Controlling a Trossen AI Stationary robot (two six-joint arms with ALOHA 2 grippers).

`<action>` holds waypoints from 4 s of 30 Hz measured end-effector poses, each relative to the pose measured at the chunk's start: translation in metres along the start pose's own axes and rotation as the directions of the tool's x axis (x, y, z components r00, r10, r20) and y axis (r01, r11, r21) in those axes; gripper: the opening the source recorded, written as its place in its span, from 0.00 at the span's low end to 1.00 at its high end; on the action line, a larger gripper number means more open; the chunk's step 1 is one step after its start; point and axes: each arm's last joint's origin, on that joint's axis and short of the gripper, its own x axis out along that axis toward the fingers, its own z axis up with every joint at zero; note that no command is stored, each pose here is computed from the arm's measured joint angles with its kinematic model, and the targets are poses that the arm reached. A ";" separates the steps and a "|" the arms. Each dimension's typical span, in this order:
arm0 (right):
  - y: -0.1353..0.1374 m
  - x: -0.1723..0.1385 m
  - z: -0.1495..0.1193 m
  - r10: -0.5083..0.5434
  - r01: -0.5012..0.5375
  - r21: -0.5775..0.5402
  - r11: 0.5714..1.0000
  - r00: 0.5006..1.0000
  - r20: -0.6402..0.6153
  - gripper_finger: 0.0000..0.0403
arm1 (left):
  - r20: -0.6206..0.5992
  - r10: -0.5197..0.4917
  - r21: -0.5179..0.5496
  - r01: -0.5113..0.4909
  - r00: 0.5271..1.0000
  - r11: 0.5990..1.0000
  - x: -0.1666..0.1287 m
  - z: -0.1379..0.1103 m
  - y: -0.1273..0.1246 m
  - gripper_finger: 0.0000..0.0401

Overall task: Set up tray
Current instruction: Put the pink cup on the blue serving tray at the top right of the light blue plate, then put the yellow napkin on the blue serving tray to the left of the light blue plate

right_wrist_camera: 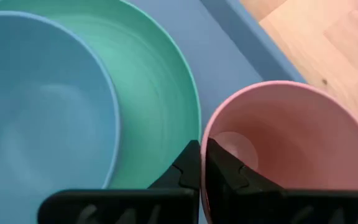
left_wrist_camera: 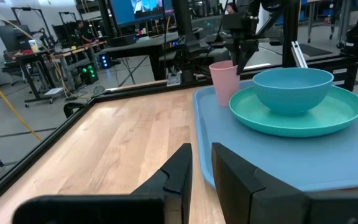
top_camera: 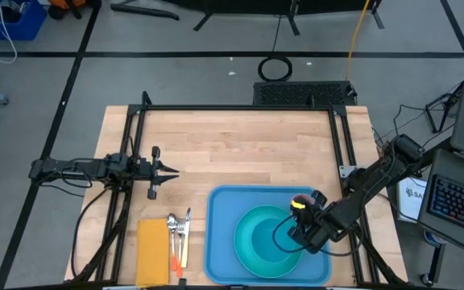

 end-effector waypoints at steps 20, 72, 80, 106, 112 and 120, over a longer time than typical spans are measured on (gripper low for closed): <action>-0.015 -0.011 0.001 -0.053 0.056 0.056 0.997 0.997 -0.048 0.00 | 0.000 0.000 0.000 0.000 1.000 1.000 0.000 0.000 0.000 0.17; -0.013 -0.010 0.002 -0.035 0.036 0.040 0.999 0.998 -0.044 0.25 | 0.000 0.000 0.000 0.000 1.000 1.000 0.000 0.000 0.000 0.17; -0.013 -0.010 0.002 -0.034 0.035 0.029 0.999 0.998 -0.044 0.25 | 0.000 0.000 0.000 0.000 1.000 1.000 0.000 0.000 0.000 0.17; -0.008 -0.025 0.017 -0.025 0.024 -0.014 1.000 0.999 -0.038 0.25 | 0.000 0.000 0.000 0.000 1.000 1.000 0.000 0.000 0.000 0.17; -0.011 -0.027 0.022 -0.057 0.057 -0.014 0.998 0.997 -0.042 0.25 | 0.000 0.000 0.000 0.000 1.000 1.000 0.000 0.000 0.000 0.17; -0.009 -0.033 0.033 -0.045 0.043 -0.043 0.998 0.998 -0.032 0.25 | 0.000 0.000 0.000 0.000 1.000 1.000 0.000 0.000 0.000 0.17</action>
